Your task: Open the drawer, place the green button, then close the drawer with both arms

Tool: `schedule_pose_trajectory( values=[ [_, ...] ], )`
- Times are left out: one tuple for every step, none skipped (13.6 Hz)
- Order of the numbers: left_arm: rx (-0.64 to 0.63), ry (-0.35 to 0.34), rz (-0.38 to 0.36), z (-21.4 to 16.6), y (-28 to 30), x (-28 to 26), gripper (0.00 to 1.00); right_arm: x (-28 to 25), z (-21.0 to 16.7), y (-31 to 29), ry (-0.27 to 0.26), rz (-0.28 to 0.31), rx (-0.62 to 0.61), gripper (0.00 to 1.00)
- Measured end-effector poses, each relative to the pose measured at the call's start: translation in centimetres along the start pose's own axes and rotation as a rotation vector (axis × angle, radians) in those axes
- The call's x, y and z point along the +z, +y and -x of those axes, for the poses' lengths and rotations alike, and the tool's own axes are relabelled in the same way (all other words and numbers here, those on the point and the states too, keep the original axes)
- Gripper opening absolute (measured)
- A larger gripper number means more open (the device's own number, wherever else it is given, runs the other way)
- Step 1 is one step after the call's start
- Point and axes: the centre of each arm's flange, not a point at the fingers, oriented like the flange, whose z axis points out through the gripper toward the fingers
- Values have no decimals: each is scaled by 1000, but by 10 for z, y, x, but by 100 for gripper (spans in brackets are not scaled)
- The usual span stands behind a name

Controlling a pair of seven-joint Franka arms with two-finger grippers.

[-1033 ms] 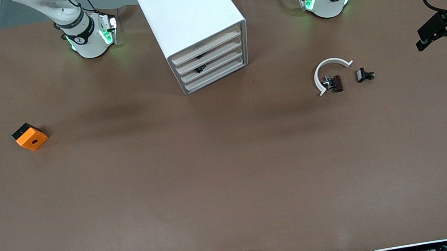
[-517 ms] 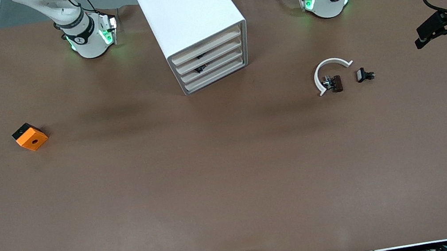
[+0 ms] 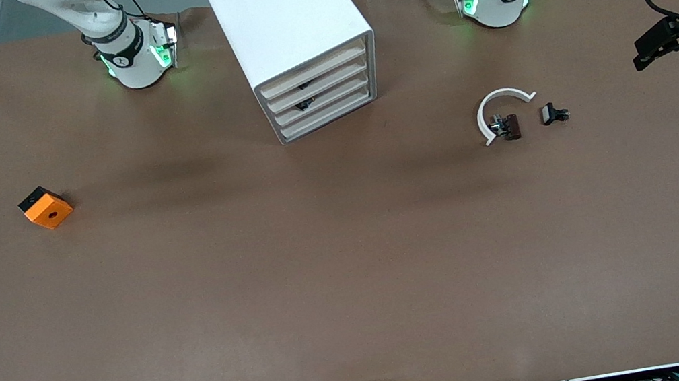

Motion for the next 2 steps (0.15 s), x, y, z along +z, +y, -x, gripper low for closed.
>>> schedule_pose_trajectory(
  values=[
    [0,-1,0,0,0,1,100,0,0,0,1,0,0,100],
    [0,-3,0,-1,0,1,100,0,0,0,3,0,0,100]
  ],
)
